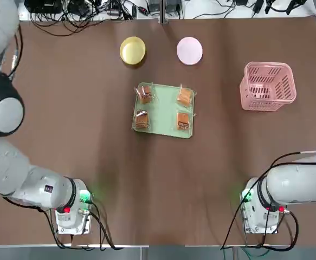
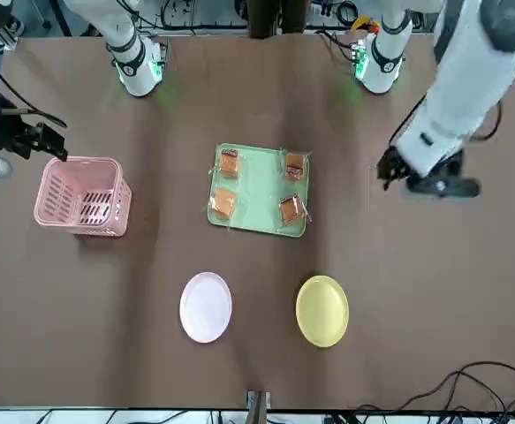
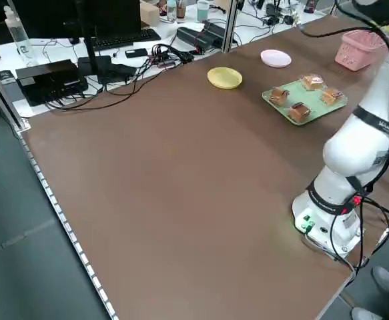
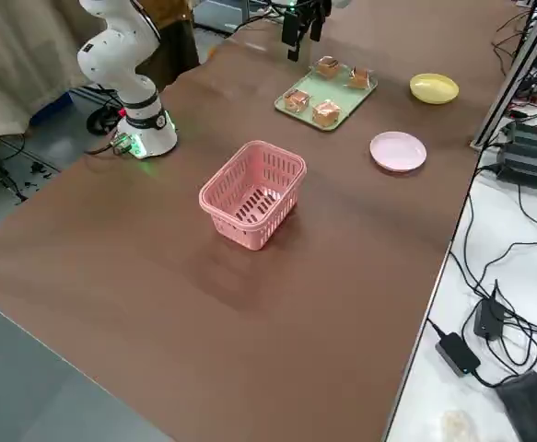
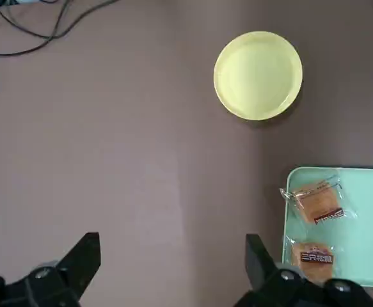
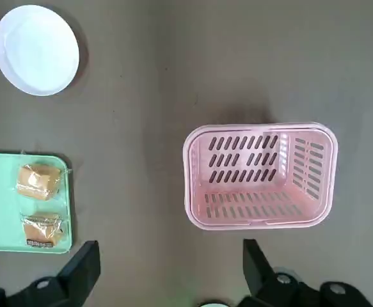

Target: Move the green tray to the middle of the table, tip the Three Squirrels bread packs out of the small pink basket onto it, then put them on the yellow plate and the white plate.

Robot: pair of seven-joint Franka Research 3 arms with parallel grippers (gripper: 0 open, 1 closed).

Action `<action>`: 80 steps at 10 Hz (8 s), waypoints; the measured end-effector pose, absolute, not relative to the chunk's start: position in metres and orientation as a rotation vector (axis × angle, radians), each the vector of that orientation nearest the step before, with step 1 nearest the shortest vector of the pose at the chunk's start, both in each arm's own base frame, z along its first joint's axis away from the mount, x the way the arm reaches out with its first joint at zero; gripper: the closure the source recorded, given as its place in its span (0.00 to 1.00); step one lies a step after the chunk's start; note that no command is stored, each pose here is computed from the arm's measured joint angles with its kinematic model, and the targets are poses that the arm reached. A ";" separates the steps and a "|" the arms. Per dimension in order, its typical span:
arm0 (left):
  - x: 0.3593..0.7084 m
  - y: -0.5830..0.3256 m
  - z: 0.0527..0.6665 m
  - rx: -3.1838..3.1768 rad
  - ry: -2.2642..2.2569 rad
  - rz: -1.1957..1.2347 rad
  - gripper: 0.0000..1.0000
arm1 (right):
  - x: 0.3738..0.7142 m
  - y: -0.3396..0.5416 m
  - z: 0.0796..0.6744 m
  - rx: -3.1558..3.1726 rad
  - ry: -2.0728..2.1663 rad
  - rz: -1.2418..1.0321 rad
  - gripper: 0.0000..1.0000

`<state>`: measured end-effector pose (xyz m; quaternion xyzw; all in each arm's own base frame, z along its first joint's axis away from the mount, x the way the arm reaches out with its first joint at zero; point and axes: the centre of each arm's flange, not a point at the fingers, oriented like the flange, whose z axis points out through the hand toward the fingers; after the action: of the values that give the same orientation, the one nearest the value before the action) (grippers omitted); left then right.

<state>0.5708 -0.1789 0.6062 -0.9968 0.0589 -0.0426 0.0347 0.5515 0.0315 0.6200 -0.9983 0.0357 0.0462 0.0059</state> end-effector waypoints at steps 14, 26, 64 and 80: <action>0.553 -0.249 0.401 -3.258 0.072 0.011 0.00 | 0.573 0.224 0.439 -3.117 0.087 0.031 0.03; 0.502 -0.411 0.207 -3.212 -0.254 0.014 0.00 | 0.493 0.367 0.251 -3.065 0.422 0.003 0.05; 0.487 -0.437 0.191 -3.004 -0.258 0.111 0.00 | 0.555 0.358 0.273 -3.056 0.533 -0.005 0.51; 0.534 -0.413 0.298 -3.072 -0.063 -0.100 0.30 | 0.728 0.311 0.260 -2.990 0.219 -0.254 0.60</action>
<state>0.5343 -0.4131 0.2981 -0.9987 -0.0206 -0.0325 0.0334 0.7283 0.3109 0.2604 -0.9916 0.0726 -0.0842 0.0665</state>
